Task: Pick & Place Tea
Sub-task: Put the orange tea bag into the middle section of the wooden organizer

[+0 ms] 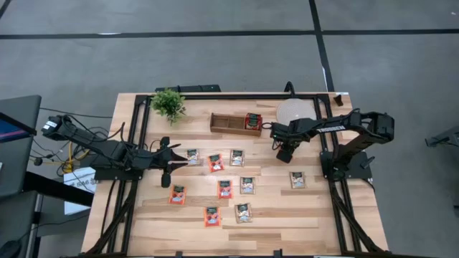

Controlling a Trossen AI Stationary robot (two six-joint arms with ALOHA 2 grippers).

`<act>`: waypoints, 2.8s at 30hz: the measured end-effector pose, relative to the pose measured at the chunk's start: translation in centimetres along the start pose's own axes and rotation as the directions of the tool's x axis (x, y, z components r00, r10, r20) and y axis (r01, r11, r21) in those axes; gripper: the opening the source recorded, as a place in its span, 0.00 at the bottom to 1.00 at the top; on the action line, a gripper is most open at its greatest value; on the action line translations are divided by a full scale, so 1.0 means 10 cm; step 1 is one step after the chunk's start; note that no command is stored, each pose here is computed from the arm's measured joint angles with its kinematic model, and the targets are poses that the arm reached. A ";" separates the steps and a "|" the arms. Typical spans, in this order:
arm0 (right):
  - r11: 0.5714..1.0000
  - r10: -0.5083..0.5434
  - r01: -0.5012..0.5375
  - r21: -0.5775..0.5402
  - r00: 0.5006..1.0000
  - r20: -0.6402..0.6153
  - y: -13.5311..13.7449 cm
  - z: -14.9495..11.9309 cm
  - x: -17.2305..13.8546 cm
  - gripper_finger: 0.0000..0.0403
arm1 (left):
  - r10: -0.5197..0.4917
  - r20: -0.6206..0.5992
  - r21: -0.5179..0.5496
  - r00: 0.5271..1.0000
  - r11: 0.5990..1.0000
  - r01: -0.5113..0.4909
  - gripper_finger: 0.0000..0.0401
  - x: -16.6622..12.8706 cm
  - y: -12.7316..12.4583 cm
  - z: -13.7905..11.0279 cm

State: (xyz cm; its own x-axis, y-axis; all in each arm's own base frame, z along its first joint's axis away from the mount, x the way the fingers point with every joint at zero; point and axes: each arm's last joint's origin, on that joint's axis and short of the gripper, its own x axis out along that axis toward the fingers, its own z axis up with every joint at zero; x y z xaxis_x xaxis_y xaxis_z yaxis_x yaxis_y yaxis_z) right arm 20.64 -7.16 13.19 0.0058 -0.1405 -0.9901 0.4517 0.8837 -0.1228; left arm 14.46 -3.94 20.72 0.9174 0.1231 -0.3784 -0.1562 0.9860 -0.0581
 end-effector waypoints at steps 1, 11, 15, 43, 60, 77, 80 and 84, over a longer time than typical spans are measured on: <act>1.000 0.002 -0.002 0.000 1.000 0.001 0.00 0.00 0.00 0.22 | 0.000 0.000 0.000 1.000 1.000 0.000 0.17 0.00 0.00 0.00; 1.000 0.007 -0.007 0.000 1.000 0.020 0.00 0.08 -0.11 0.02 | 0.000 0.000 0.000 1.000 1.000 0.000 0.17 0.00 0.00 0.00; 1.000 0.006 -0.005 -0.007 1.000 0.021 0.02 0.12 -0.17 0.00 | 0.001 0.000 -0.001 1.000 1.000 -0.001 0.17 0.00 0.00 0.00; 0.953 -0.029 0.133 -0.273 0.936 0.352 0.87 0.42 -1.46 0.00 | 0.000 0.001 -0.140 1.000 0.990 0.000 0.17 0.00 0.00 0.00; 0.843 -0.096 0.330 -0.424 0.869 0.485 0.55 1.48 -1.54 0.00 | 0.011 -0.033 -0.121 0.999 0.993 -0.015 0.17 0.07 -0.02 -0.03; 0.830 -0.178 0.324 -0.453 0.925 0.337 0.19 2.12 -0.94 0.00 | 0.055 -0.178 -0.063 0.982 0.996 -0.068 0.17 0.28 -0.08 -0.21; 0.830 -0.180 0.328 -0.451 0.923 0.340 0.15 2.13 -0.94 0.00 | 0.058 -0.184 -0.059 0.981 0.996 -0.070 0.17 0.30 -0.08 -0.22; 0.822 -0.184 0.329 -0.464 0.926 0.330 0.12 2.12 -0.94 0.00 | 0.058 -0.179 -0.061 0.982 0.996 -0.070 0.17 0.31 -0.09 -0.22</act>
State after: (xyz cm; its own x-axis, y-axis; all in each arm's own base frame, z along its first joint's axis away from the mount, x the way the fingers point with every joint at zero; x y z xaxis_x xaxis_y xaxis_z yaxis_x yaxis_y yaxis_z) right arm 40.07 -14.21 23.78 0.2170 -0.4402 -0.8713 -0.0411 0.8876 -0.4587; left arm 16.66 -4.70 17.54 0.8267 0.1579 -0.5400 -0.2418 0.9664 -0.0876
